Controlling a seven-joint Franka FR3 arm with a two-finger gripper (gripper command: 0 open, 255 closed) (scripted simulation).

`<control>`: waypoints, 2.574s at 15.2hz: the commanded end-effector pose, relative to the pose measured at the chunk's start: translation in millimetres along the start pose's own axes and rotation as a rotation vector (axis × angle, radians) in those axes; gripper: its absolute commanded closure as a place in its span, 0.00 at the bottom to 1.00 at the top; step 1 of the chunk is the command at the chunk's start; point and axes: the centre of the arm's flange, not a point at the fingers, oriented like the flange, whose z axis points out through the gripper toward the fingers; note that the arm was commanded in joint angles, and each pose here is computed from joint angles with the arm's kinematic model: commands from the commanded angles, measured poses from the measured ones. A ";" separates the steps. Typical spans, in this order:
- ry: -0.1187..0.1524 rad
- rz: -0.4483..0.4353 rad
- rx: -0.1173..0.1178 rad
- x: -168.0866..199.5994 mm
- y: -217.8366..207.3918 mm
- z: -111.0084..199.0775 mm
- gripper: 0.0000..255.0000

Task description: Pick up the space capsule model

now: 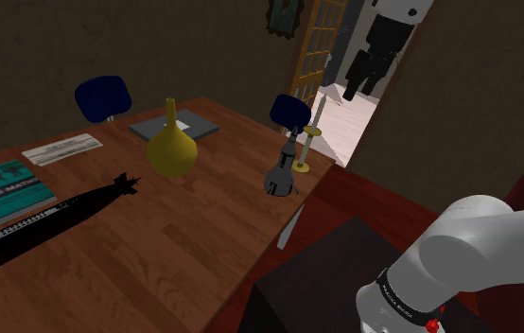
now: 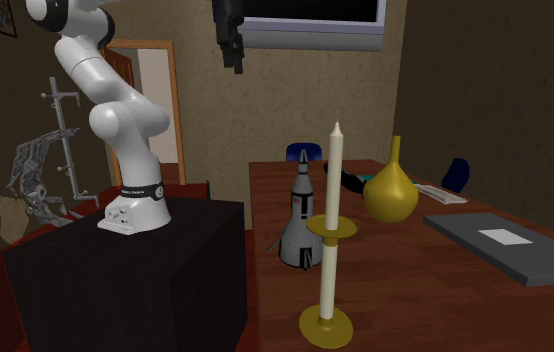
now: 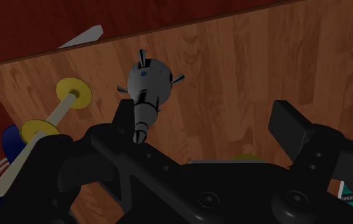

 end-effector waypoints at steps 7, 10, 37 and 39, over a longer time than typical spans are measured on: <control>0.089 -0.078 0.001 29.9 24.9 62.0 0.00; 0.134 -0.117 0.002 47.6 36.4 91.9 0.00; 0.306 -0.266 0.004 128.8 71.5 238.0 1.00; 0.306 -0.266 0.004 128.7 71.6 238.0 1.00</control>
